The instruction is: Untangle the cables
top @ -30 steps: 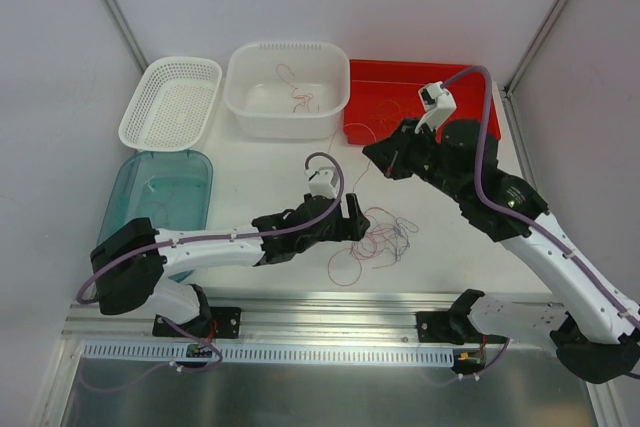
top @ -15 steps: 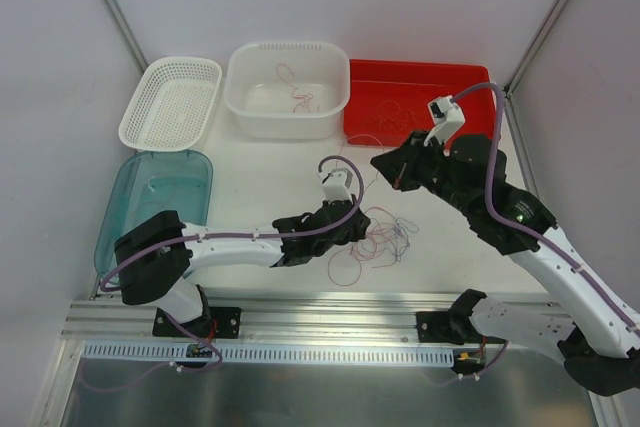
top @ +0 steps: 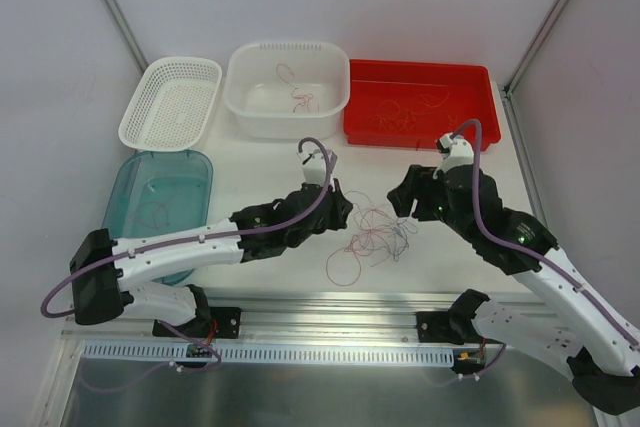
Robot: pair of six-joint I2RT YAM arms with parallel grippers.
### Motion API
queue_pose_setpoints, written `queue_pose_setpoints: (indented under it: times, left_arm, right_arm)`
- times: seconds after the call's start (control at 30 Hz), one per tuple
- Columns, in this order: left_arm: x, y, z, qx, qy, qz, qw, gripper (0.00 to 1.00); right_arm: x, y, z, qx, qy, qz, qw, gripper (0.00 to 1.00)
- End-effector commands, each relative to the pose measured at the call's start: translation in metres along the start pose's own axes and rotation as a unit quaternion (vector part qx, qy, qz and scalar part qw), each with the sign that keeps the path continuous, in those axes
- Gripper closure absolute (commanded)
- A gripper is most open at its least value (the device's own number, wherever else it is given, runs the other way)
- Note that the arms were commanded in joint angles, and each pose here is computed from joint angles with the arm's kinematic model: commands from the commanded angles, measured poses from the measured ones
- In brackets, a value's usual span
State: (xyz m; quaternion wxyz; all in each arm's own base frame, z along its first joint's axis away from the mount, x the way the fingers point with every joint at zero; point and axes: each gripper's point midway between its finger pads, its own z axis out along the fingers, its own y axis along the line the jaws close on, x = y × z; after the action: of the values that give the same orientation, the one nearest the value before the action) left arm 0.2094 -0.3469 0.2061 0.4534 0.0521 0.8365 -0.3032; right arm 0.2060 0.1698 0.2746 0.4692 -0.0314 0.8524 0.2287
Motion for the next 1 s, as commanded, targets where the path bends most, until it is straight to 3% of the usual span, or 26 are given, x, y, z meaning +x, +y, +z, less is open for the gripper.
queue_pose_setpoints:
  times: [0.0, 0.43, 0.73, 0.97]
  left_arm:
    - [-0.035, 0.011, -0.023, -0.019, -0.006, 0.046, 0.999, 1.00]
    - [-0.106, 0.009, -0.069, 0.002, -0.003, 0.085, 0.996, 1.00]
    - [-0.172, -0.009, -0.105, 0.025, -0.044, 0.122, 0.991, 1.00]
    - [-0.219, 0.027, -0.132, -0.042, -0.064, 0.135, 0.988, 1.00]
  right_arm:
    - [0.021, -0.033, -0.003, 0.057, 0.012, -0.009, 0.998, 0.32]
    - [0.102, -0.053, 0.046, 0.078, 0.092, 0.013, 0.993, 0.29]
    - [0.135, -0.050, 0.094, 0.084, 0.134, 0.022, 0.987, 0.29]
    - [0.158, -0.059, 0.112, 0.110, 0.162, 0.026, 0.980, 0.30]
